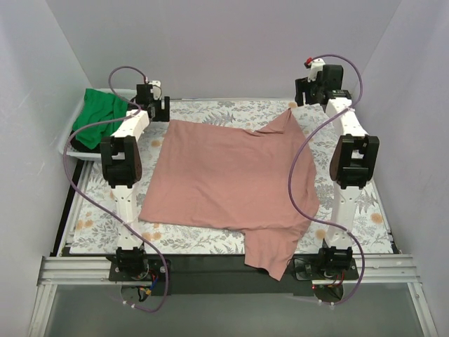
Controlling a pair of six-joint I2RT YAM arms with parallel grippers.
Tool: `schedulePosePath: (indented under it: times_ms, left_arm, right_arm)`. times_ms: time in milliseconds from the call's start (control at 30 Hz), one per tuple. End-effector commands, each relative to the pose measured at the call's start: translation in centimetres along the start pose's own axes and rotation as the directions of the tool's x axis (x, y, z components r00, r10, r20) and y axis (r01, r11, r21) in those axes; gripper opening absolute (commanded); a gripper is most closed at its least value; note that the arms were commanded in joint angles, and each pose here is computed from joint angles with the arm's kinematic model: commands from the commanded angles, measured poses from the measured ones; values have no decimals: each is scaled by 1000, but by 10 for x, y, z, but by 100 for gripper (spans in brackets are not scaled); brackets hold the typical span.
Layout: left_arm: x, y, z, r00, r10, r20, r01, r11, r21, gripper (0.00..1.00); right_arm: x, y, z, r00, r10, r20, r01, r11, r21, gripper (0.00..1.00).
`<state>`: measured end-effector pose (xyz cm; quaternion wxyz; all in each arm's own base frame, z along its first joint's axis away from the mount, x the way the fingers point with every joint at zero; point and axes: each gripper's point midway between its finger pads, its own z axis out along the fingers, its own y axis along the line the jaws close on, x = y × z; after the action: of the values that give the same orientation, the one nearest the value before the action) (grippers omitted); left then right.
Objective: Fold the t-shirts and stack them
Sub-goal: Flatten the tshirt out
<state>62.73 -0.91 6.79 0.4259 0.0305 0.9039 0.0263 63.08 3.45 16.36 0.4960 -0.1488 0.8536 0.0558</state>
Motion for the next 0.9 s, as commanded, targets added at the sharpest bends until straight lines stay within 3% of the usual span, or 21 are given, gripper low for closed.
schedulePosePath:
  times_ms: [0,100,133,167,200,300,400,600,700,867]
  left_arm:
    - [-55,-8,-86,996,-32,83,24,995,97,81]
    - [-25,-30,-129,1000,-19,15,15,973,232,77]
    - [8,-42,-136,999,-12,-53,28,955,297,75]
    - [9,-47,-159,999,-4,-47,20,943,331,72]
    - [21,-51,-166,998,-2,-70,27,936,352,70]
    - [68,-64,-186,986,1,-167,69,910,409,65]
    - [98,-73,-196,975,4,-221,97,890,445,62]
    - [112,-87,-197,959,-19,-282,163,853,495,59]
    - [115,-89,-194,954,-28,-299,180,849,496,59]
    - [132,-94,-186,936,-11,-352,193,853,485,60]
  right_arm:
    - [-46,16,-69,997,-60,40,63,996,-63,79]
    - [-7,51,-106,992,-82,-94,61,976,-207,79]
    - [6,55,-114,986,-110,-129,78,969,-233,77]
    - [15,61,-127,981,-114,-158,72,966,-249,72]
    - [52,72,-136,960,-104,-261,24,956,-291,69]
    - [110,87,-158,914,-115,-389,-19,945,-326,60]
    - [134,91,-167,892,-117,-437,-36,945,-326,53]
    - [101,95,-130,911,22,-412,-170,930,-326,37]
    - [73,87,-97,924,86,-372,-212,925,-315,37]
    - [64,81,-42,898,229,-377,-346,896,-279,43]
